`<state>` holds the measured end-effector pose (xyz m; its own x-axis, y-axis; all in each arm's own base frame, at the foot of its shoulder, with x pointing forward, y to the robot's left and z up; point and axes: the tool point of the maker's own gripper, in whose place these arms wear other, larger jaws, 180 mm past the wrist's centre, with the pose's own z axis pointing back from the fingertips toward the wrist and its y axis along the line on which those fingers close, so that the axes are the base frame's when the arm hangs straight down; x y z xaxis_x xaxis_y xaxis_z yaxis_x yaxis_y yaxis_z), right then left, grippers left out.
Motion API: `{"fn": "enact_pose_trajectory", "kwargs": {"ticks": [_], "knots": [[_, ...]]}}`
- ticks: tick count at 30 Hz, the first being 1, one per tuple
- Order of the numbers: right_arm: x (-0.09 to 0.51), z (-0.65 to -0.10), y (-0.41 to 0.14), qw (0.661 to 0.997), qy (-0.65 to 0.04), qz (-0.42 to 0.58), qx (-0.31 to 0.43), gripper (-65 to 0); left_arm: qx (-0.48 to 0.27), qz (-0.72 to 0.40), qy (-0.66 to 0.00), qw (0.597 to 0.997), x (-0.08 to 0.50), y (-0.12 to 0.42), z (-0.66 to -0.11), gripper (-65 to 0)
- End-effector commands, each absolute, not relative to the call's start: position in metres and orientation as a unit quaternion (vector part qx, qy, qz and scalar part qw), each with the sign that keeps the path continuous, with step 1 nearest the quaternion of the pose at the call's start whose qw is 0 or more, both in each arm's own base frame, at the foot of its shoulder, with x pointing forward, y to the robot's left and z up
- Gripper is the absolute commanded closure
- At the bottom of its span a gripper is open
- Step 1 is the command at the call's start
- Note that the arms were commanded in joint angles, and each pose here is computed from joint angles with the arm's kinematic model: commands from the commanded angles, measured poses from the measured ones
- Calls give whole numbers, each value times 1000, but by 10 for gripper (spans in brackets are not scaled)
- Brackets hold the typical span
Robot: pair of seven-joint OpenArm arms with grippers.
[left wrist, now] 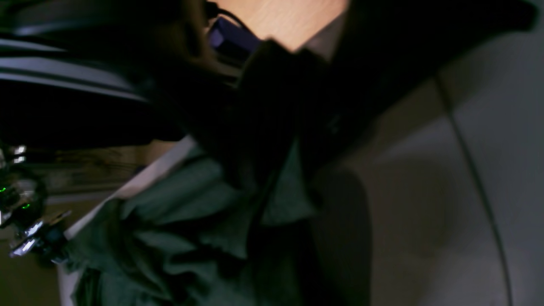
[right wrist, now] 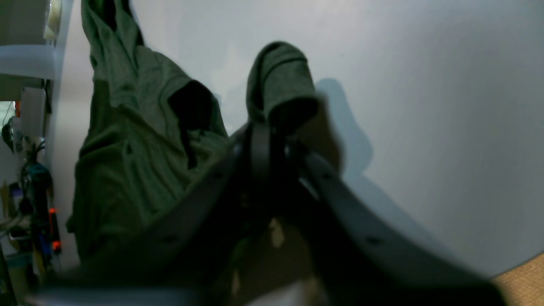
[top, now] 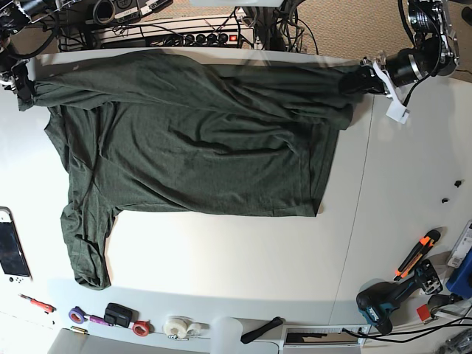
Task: Layout the t-shirt on the table in an organized manner, then fold the t-shirt properly
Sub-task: 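Regrasp the shirt corner with the left gripper and pull both grippers toward the robot, then open the right gripper and lift it off the shirt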
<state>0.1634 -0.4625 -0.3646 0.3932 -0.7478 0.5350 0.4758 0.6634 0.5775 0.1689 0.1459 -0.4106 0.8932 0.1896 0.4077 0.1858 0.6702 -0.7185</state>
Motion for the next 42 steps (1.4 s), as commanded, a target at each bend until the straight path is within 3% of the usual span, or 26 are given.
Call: {"fn": "enact_pose_trajectory", "kwargs": {"ticks": [1, 3, 4, 21, 42], "knots": [[169, -343, -477, 811, -434, -361, 153, -157, -395, -4, -195, 898, 153, 146, -422, -216], [170, -342, -479, 809, -439, -362, 151, -251, -395, -3, -195, 898, 153, 146, -422, -233], [170, -341, -480, 807, -442, -363, 149, -262, -395, -3, -195, 898, 153, 146, -422, -232], [179, -304, -506, 798, -480, -344, 123, -262, -386, -20, -212, 897, 160, 146, -413, -232], [180, -285, -533, 780, -517, -345, 68, -262, -205, -61, -275, 938, 194, 193, -405, -232]]}}
